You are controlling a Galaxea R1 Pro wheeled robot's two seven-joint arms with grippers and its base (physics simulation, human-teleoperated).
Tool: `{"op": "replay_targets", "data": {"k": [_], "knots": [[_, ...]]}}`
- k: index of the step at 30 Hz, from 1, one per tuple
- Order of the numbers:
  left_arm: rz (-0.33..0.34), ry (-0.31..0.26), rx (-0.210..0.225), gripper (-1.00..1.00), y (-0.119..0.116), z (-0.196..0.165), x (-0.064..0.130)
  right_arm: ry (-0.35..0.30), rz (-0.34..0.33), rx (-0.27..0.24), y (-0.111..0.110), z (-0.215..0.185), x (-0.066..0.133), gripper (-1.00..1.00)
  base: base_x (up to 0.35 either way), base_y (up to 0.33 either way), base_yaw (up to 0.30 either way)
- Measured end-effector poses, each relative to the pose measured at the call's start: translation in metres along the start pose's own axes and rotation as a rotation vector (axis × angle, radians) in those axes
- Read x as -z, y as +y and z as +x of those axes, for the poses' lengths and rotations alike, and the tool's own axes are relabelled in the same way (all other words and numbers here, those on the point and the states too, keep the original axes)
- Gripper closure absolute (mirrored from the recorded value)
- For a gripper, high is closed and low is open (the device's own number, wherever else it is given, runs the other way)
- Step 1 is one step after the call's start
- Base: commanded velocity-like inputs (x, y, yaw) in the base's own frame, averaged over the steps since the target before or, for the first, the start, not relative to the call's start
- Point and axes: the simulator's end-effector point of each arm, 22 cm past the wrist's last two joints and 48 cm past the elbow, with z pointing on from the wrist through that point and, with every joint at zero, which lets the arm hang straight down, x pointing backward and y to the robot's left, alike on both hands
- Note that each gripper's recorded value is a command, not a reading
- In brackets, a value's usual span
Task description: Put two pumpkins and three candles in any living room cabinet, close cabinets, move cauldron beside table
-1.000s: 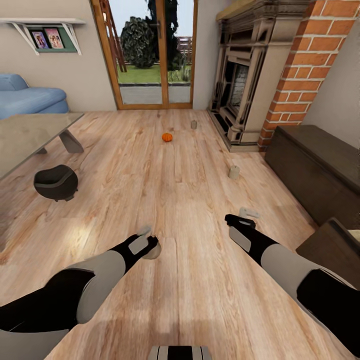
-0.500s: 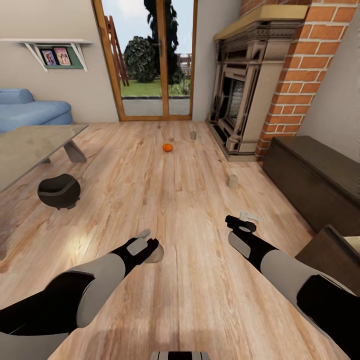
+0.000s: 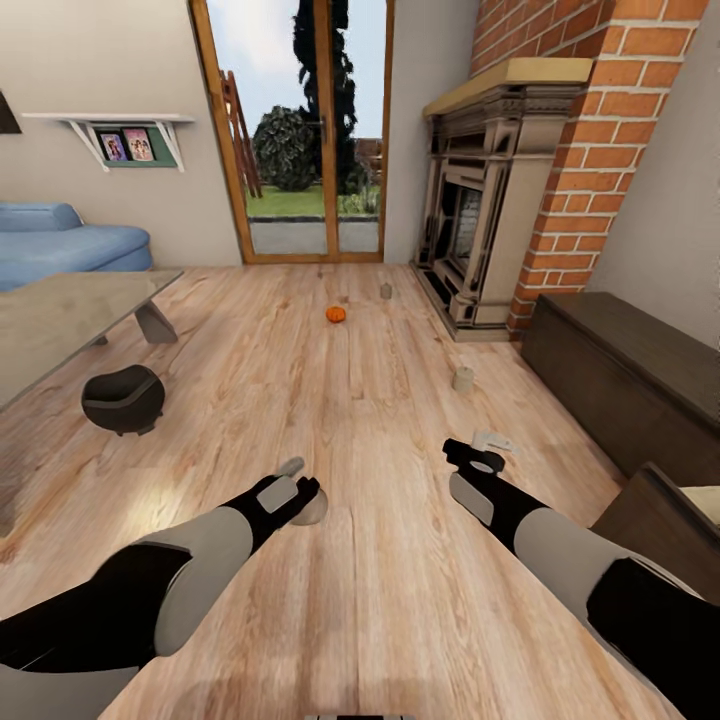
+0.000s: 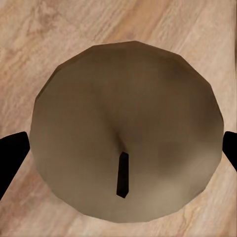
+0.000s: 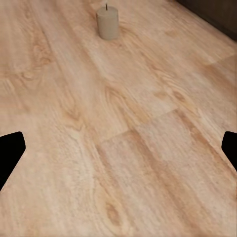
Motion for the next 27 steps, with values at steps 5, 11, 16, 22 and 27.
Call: {"op": "replay_targets", "data": {"k": [5,11,16,22,27], "knots": [[0.016,-0.039,-0.074,1.0,-0.007,-0.012,0.01,-0.008,-0.015,-0.006,0.009,-0.006,0.01,-1.0,0.0,0.0,0.0],[0.071,-0.061,-0.09,1.0,-0.023,-0.021,0.023,-0.022,-0.029,-0.014,0.017,-0.016,0.021,-1.0,0.0,0.0,0.0],[0.088,-0.087,-0.118,1.0,-0.031,-0.029,0.034,-0.039,-0.039,-0.019,0.021,-0.028,0.03,-1.0,0.0,0.0,0.0],[0.083,-0.14,-0.233,1.0,-0.033,-0.041,0.046,-0.079,-0.048,-0.001,0.023,-0.047,0.039,-1.0,0.0,0.0,0.0],[0.125,-0.152,-0.27,1.0,-0.041,-0.041,0.054,-0.11,-0.052,0.016,0.023,-0.061,0.045,-1.0,0.0,0.0,0.0]]}}
